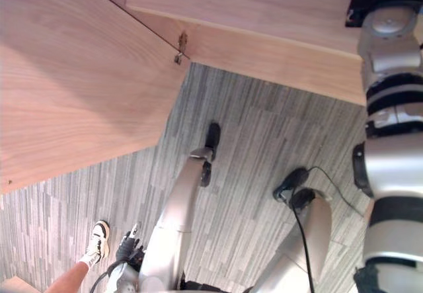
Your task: Walk over to the cabinet, pick up the folder, carry it to the office cabinet, place the folder inside the office cabinet, then close the office cabinet door
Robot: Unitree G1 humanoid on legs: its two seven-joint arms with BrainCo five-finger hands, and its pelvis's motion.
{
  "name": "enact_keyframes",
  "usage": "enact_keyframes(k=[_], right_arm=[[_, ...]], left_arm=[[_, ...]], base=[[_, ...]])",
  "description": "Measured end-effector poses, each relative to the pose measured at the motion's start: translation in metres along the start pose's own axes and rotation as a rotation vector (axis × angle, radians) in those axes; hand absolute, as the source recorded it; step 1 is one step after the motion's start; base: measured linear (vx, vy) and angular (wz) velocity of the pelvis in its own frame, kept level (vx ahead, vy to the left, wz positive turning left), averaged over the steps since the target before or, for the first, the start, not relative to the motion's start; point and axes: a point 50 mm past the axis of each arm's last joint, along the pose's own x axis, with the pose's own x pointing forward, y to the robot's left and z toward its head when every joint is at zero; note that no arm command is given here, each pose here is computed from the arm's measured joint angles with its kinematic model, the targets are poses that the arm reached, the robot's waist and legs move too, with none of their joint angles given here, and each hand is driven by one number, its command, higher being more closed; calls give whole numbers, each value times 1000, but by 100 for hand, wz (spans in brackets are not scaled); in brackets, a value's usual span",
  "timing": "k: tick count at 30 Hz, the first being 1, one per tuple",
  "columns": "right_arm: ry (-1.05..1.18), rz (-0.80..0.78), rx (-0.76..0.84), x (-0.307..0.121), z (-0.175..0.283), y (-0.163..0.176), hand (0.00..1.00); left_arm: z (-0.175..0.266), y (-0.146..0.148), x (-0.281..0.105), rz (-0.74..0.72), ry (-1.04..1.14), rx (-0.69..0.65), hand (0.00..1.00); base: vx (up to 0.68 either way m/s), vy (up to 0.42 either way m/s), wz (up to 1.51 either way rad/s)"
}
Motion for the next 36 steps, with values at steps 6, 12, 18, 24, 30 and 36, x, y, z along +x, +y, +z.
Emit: enact_keyframes(k=[6, 12, 18, 24, 30, 36], right_arm=[[7, -18, 10, 0, -1, -1, 0], [21, 20, 61, -11, -4, 24, 0], [1, 176, 99, -37, -6, 77, 0], [-83, 372, -49, -71, -12, 123, 0], [-86, 430, -156, -84, -26, 134, 0], [-40, 482, -155, -103, -44, 145, 0]], left_arm=[[3, -4, 0, -10, -14, -27, 0], [5, -6, 0, -21, -25, -31, 0], [8, -7, 1, -26, -38, -30, 0], [8, -7, 1, -28, -42, -26, 0], [9, -5, 1, -28, -46, -20, 0], [10, -1, 1, -35, -48, 24, 0]], base=[[101, 6, -2], [95, 30, -10], [88, -6, -9], [98, -14, -5], [90, 10, 2], [46, 25, -9]])
